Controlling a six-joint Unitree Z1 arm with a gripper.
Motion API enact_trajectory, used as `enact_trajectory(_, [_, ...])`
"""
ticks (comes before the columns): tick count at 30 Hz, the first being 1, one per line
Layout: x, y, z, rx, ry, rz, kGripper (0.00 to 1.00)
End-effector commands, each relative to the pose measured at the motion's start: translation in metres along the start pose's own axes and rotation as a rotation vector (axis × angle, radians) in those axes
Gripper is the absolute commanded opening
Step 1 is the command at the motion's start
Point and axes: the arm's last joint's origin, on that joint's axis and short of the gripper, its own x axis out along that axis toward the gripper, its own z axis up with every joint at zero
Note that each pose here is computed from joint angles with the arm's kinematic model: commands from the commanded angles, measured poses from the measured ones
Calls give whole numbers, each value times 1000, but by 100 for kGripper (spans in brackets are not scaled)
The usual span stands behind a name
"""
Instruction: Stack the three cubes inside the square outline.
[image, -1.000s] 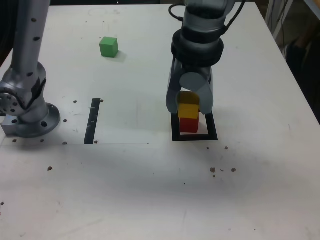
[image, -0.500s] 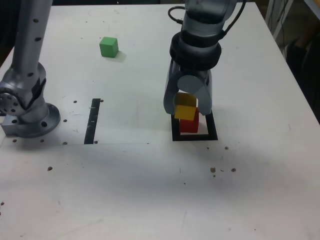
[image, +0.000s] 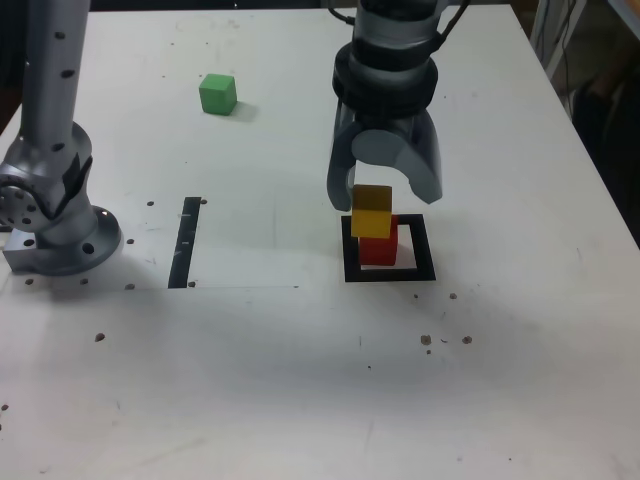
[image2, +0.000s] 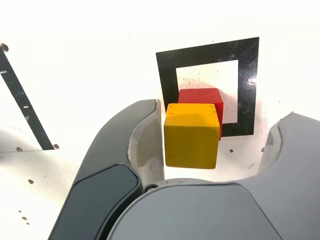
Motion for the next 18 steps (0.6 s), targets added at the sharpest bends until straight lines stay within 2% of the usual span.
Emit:
enact_trajectory(1, [-3, 1, -1, -4, -10, -2, 99])
enact_trajectory(7, [-13, 17, -22, -21, 31, 29, 99])
enact_trajectory(14, [-16, 81, -72, -81, 80, 15, 99])
enact_trajectory(18, [-14, 121, -103, -112, 111, 58, 99])
